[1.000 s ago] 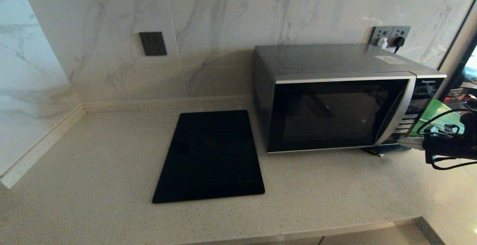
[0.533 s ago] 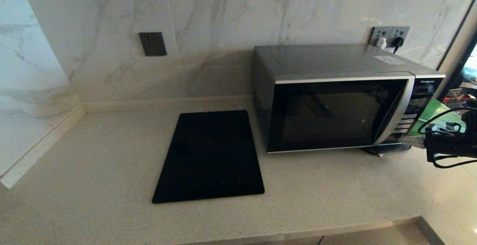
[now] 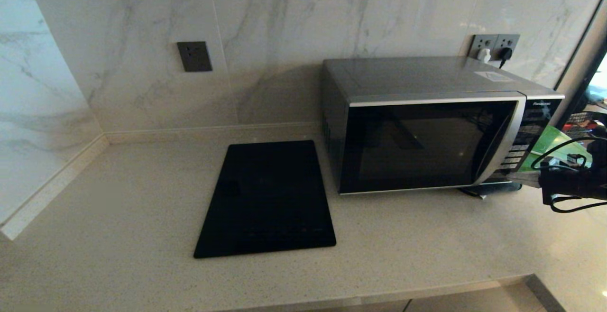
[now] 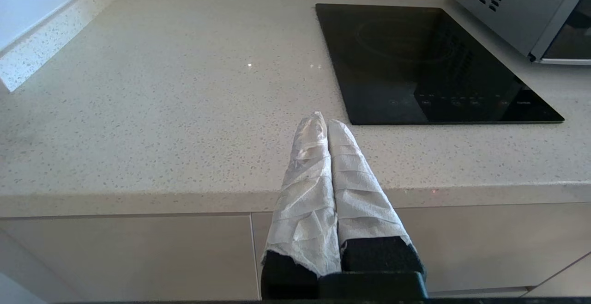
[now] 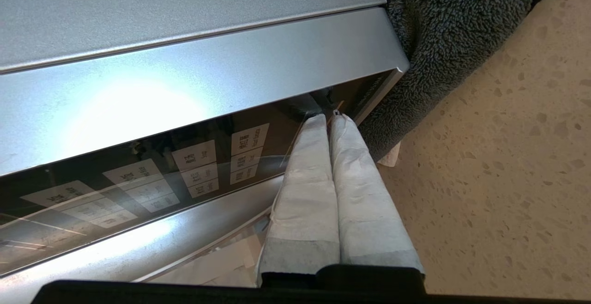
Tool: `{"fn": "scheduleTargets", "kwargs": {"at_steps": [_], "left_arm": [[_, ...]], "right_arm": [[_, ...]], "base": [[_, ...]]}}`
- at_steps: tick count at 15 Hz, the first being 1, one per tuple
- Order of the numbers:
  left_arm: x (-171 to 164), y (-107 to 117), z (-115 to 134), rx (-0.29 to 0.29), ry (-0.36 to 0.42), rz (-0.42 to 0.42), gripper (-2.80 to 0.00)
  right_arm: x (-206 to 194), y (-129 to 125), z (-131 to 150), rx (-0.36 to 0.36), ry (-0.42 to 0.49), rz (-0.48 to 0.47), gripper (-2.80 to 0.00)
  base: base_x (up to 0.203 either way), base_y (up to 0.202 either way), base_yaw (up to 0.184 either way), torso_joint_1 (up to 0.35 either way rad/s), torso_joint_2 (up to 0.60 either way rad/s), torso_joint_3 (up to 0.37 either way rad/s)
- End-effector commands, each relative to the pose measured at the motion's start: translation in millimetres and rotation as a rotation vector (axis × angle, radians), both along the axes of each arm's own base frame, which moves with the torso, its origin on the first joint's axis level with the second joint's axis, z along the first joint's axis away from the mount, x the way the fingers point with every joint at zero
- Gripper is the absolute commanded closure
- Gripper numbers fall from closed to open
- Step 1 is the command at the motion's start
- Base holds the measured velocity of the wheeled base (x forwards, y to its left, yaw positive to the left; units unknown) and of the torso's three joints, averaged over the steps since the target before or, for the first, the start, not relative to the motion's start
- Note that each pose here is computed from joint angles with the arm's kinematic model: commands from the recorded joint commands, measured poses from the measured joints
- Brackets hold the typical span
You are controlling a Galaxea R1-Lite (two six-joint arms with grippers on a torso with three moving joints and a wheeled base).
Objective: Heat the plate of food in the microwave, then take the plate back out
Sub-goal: Open the microwave oven
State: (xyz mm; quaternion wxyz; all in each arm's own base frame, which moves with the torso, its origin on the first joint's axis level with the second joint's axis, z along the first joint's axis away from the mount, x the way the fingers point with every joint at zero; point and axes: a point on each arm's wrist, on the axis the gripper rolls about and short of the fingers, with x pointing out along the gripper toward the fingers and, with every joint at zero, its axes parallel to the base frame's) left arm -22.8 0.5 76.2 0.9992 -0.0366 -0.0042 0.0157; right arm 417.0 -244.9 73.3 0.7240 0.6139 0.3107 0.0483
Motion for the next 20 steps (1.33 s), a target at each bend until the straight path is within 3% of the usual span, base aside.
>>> {"fn": "scheduleTargets", "kwargs": {"at_steps": [1,6,10,12,15,18,20], "left_arm": [[0.1,0.0,0.1,0.0,0.001,0.001,0.0],[0.1,0.0,0.1,0.0,0.001,0.001,0.0],[0.1,0.0,0.1,0.0,0.001,0.001,0.0],[0.1,0.0,0.1,0.0,0.001,0.001,0.0],[0.1,0.0,0.1,0.0,0.001,0.001,0.0],[0.1,0.0,0.1,0.0,0.001,0.001,0.0],[0.1,0.0,0.1,0.0,0.001,0.001,0.0]], "right_arm": [[-7.9,2.9,6.7,0.01,0.007,-0.001,0.0],[-61.0,7.2,75.6,-0.054,-0.057,-0.069,0.0],[-128.9,47.1,153.6,-0.222,-0.111,-0.173,0.0],[-176.6,81.8,187.5,-0.365,-0.095,-0.207,0.0],[-249.7,139.0,213.2,-0.614,0.009,-0.252,0.0],[-314.9,197.2,218.6,-0.899,0.058,-0.327,0.0],[-357.3,224.5,215.6,-1.062,0.002,-0.335,0.0]], "base": [[0.0,0.0,0.0,0.0,0.0,0.0],[0.0,0.0,0.0,0.0,0.0,0.0],[0.0,0.0,0.0,0.0,0.0,0.0],[0.0,0.0,0.0,0.0,0.0,0.0],[0.0,0.0,0.0,0.0,0.0,0.0],[0.0,0.0,0.0,0.0,0.0,0.0],[0.0,0.0,0.0,0.0,0.0,0.0]]}}
